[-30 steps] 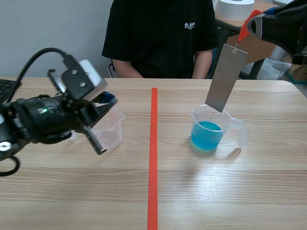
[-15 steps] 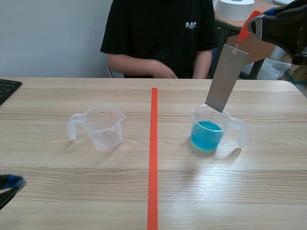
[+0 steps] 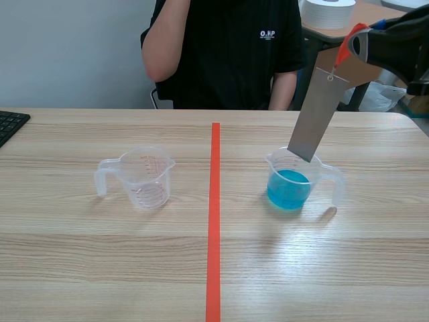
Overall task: Do the redox reaction experiment.
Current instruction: 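Lower the plate into the blue solution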
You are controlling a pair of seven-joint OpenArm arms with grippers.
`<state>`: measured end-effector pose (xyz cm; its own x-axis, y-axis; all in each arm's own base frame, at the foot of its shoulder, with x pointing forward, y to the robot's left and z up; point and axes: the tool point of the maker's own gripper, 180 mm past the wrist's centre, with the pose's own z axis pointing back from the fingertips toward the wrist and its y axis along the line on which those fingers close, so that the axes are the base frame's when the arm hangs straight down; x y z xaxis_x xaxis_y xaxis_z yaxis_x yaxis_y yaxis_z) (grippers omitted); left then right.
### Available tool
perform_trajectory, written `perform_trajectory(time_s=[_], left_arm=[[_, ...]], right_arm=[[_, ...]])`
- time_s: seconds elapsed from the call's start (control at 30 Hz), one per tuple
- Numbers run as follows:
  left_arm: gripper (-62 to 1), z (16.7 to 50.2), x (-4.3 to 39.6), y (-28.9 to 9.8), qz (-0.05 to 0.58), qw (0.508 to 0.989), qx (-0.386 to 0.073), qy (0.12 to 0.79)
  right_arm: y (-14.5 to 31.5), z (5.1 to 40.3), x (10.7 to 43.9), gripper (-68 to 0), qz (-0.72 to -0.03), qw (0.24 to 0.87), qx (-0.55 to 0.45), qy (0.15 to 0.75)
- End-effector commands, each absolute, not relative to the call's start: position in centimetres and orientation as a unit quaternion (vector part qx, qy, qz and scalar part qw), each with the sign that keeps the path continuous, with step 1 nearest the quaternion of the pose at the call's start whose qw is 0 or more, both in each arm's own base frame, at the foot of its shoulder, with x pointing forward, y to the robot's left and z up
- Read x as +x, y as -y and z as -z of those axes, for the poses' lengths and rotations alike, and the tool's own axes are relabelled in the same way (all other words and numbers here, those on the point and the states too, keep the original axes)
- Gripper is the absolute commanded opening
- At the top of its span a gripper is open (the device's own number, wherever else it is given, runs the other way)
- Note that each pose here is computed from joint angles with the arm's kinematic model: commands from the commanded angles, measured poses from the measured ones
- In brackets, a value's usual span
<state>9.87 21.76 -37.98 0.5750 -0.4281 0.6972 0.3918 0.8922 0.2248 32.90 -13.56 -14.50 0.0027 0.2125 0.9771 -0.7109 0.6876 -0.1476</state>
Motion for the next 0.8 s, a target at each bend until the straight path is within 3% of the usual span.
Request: perform_trajectory(time_s=[0.0,0.33,0.77], left_arm=[[-56.2,37.9,9.4,-21.6,0.219,0.890,0.022,0.399],[-56.2,39.4,6.6,-21.2,0.176,0.917,0.023,0.356],[-56.2,39.6,6.4,-21.2,0.173,0.920,0.023,0.350]], right_arm=[[13.9,13.7,33.3,-66.0,-0.337,0.670,0.198,0.631],[13.5,16.4,33.8,-66.0,-0.328,0.679,0.201,0.625],[12.8,20.4,34.7,-66.0,-0.315,0.696,0.199,0.614]])
